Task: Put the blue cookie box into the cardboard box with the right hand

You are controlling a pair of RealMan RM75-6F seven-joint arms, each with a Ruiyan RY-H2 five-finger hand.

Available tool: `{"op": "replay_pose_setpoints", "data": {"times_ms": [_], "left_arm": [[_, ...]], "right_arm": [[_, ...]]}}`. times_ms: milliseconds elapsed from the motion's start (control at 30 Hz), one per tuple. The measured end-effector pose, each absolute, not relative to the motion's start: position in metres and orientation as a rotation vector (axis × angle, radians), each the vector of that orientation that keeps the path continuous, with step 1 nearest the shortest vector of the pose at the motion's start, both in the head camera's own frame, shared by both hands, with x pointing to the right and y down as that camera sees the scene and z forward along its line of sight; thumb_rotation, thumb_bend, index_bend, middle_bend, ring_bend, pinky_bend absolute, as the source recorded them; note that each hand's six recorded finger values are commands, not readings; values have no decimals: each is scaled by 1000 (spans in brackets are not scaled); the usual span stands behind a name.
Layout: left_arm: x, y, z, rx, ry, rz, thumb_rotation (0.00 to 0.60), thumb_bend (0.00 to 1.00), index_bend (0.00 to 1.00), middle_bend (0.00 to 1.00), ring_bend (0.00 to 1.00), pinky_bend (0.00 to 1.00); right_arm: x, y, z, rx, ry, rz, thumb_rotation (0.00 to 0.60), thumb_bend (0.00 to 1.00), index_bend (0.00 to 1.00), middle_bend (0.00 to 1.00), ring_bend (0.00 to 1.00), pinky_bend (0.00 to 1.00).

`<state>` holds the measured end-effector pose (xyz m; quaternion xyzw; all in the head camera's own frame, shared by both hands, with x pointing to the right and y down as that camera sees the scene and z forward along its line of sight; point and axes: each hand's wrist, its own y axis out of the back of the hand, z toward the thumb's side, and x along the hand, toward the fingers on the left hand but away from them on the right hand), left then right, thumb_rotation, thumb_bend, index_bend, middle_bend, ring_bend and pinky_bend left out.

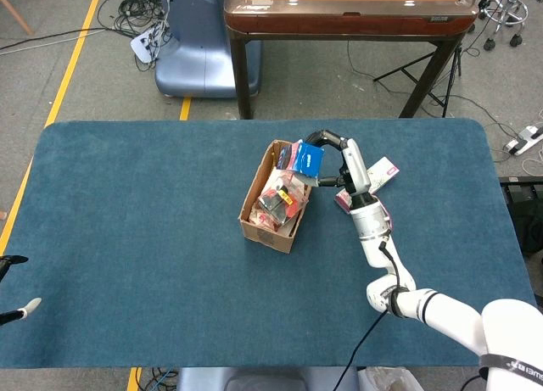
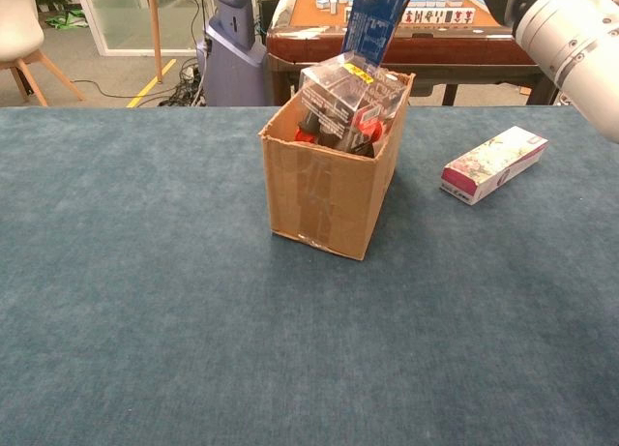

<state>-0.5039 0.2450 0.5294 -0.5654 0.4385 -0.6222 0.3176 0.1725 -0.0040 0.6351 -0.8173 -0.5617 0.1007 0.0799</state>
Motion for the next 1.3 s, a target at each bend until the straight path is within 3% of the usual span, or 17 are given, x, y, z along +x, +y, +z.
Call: {"op": "replay_pose_setpoints", "data": {"times_ms": [233, 333, 433, 600, 700, 800, 1300], "left_arm": [[-504, 246, 530, -1493, 1151, -1640, 600, 24, 316, 327, 230, 364], [-504, 246, 530, -1494, 1151, -1643, 600, 24, 316, 327, 231, 364], [-504, 246, 530, -1494, 1152, -1643, 600, 24, 316, 327, 230, 364], [-504, 246, 530, -1495, 1153, -1643, 600, 24, 316, 327, 231, 364], [-505, 246, 530, -1494, 1153, -1644, 600, 24, 316, 327, 230, 364], [-504, 246, 530, -1496, 1151, -1643, 600, 24, 316, 327, 230, 364], [-503, 246, 532, -1501, 1142, -1648, 600, 24, 316, 327, 230, 364]], "right_arm": [[178, -9, 649, -2453, -1710, 361, 600, 51, 704, 678, 566, 448], [179, -9, 657, -2472, -1701, 400, 600, 3, 697, 600, 487, 449], [178, -8, 665, -2522, -1683, 444, 600, 0, 563, 453, 352, 418], [180, -10, 671, -2611, -1647, 496, 600, 0, 281, 270, 183, 277], [182, -10, 668, -2650, -1613, 493, 600, 0, 145, 192, 113, 220], [182, -8, 662, -2665, -1554, 486, 600, 0, 73, 135, 73, 189], [206, 15, 613, -2454, -1326, 487, 600, 0, 40, 102, 36, 157]]}}
